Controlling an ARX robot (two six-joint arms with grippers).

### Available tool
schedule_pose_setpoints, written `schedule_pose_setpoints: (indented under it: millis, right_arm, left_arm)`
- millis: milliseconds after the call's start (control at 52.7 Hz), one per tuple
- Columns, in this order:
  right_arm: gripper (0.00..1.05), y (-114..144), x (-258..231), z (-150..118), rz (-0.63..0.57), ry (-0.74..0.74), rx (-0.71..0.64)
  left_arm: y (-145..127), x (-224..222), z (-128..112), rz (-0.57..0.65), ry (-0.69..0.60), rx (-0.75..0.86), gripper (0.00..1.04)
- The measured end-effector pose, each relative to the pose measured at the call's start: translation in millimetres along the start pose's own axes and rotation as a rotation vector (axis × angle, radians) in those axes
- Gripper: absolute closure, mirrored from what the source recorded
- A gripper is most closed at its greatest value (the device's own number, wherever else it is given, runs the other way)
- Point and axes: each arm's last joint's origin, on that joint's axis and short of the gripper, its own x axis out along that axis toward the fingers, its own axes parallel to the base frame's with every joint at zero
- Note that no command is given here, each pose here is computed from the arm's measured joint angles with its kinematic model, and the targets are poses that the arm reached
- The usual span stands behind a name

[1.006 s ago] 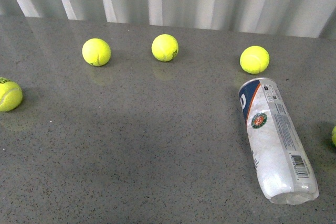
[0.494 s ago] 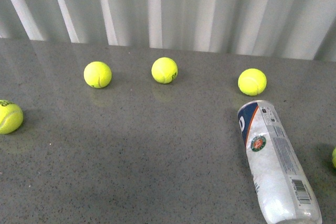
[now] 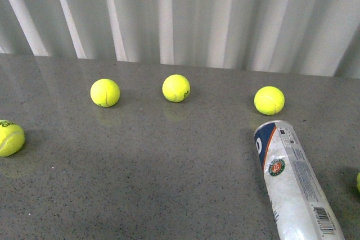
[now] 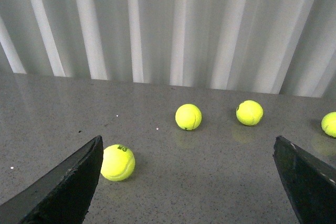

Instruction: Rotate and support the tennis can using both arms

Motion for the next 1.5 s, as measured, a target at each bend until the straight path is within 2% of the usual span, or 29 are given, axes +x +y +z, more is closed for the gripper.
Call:
schedule_pose_setpoints:
  millis: [57,152,247,361,531,664,873,1139,1272,1500]
  right_arm:
    - [0.07,-1,5,1,-0.041,0.158,0.051]
    - [0.07,-1,18,7,-0.049,0.237,0.076]
    - [0.07,4,41,23,0.034,0.374,0.085]
    - [0.07,15,104,42,0.104,0.58,0.131]
    - [0.07,33,172,32,0.119,0.79,0.196]
    - [0.07,48,205,19,0.118,0.896,0.225]
    - [0.07,64,219,-5,0.088,1.006,0.222]
    - [0.07,58,215,-19,0.047,1.052,0.214]
    - [0.07,52,219,-37,0.033,1.103,0.213]
    - [0.07,61,241,-56,0.077,1.147,0.199]
  left_arm:
    - [0,0,0,0.0,0.0,0.0,0.07]
    - [0,0,0,0.0,0.0,0.0,0.07]
    - [0,0,0,0.0,0.0,0.0,0.07]
    - [0,0,0,0.0,0.0,0.0,0.07]
    - [0,0,0,0.0,-0.001,0.0,0.07]
    - [0,0,0,0.0,0.0,0.0,0.07]
    - [0,0,0,0.0,-0.001,0.0,0.07]
    - [0,0,0,0.0,-0.001,0.0,0.07]
    - [0,0,0,0.0,-0.001,0.0,0.07]
    - [0,0,0,0.0,-0.001,0.0,0.07]
